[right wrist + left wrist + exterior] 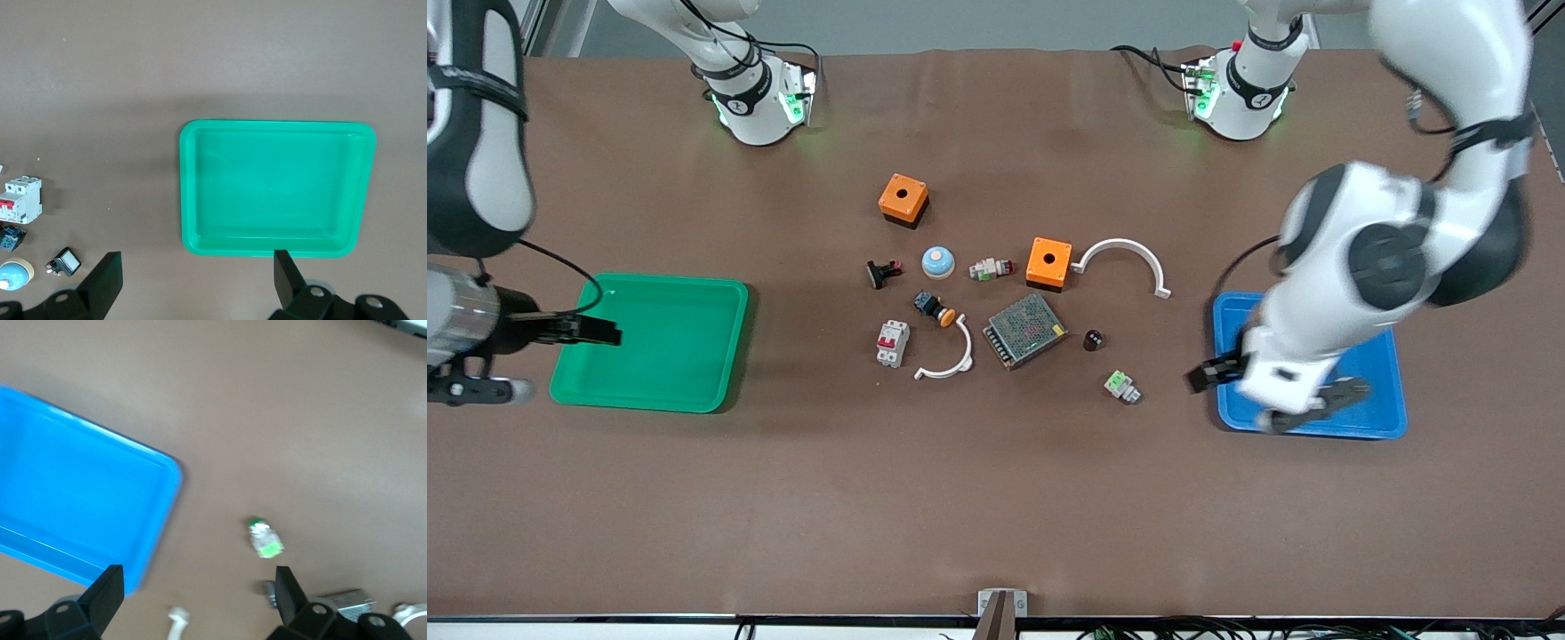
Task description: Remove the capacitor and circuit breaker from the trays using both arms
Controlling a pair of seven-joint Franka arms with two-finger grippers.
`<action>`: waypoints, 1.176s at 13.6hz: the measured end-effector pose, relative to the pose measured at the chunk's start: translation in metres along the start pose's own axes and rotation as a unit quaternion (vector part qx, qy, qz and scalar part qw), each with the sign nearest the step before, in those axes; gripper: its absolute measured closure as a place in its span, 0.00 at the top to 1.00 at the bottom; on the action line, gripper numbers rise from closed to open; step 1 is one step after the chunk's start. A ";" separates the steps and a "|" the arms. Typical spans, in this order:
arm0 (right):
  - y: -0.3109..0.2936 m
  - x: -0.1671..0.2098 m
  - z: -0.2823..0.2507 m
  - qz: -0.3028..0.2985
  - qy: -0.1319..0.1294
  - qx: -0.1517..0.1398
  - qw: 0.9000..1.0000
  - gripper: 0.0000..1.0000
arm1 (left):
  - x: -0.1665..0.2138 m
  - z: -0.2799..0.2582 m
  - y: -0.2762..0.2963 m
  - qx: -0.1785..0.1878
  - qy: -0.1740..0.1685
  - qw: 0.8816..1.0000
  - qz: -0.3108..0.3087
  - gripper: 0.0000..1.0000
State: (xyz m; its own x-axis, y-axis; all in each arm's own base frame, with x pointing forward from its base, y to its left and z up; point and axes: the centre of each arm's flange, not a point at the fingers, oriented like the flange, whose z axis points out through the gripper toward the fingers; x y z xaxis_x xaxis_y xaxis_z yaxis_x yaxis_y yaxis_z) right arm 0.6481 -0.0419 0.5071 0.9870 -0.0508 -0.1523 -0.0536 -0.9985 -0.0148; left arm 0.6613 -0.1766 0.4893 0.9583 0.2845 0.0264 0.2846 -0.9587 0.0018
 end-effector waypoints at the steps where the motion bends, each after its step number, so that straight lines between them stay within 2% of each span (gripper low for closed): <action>1: 0.002 -0.001 -0.007 0.002 0.004 0.000 1.000 1.00 | 0.005 -0.023 -0.025 0.003 0.009 1.000 0.017 1.00; 4: 0.001 -0.001 -0.013 0.001 0.008 0.002 1.000 1.00 | -0.002 -0.088 -0.080 0.020 0.022 0.998 0.061 1.00; 6: -0.007 -0.002 -0.016 -0.006 0.010 0.004 1.000 1.00 | -0.023 -0.120 -0.094 0.037 0.015 0.996 0.075 1.00; 8: -0.010 -0.005 -0.017 -0.009 0.005 0.004 1.000 1.00 | -0.042 -0.149 -0.099 0.046 0.023 0.993 0.103 1.00; 10: -0.008 -0.009 -0.019 -0.007 0.000 0.004 1.000 1.00 | -0.056 -0.162 -0.112 0.057 0.025 0.990 0.128 1.00; 13: -0.005 -0.026 -0.021 -0.004 -0.001 0.005 1.000 1.00 | -0.066 -0.164 -0.139 0.048 0.010 0.989 0.139 1.00; 16: -0.005 -0.053 -0.027 -0.005 0.020 0.006 1.000 1.00 | -0.077 -0.164 -0.149 0.048 0.005 0.990 0.134 1.00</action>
State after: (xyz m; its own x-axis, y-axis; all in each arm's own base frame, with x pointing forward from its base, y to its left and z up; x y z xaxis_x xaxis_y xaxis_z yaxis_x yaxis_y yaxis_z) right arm 0.5999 -0.0344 0.5417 0.9927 -0.0422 -0.1126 -0.0457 -0.9985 -0.0289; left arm 0.5410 -0.0565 0.6511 0.9996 0.0190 0.0225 0.0212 -0.9946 -0.1018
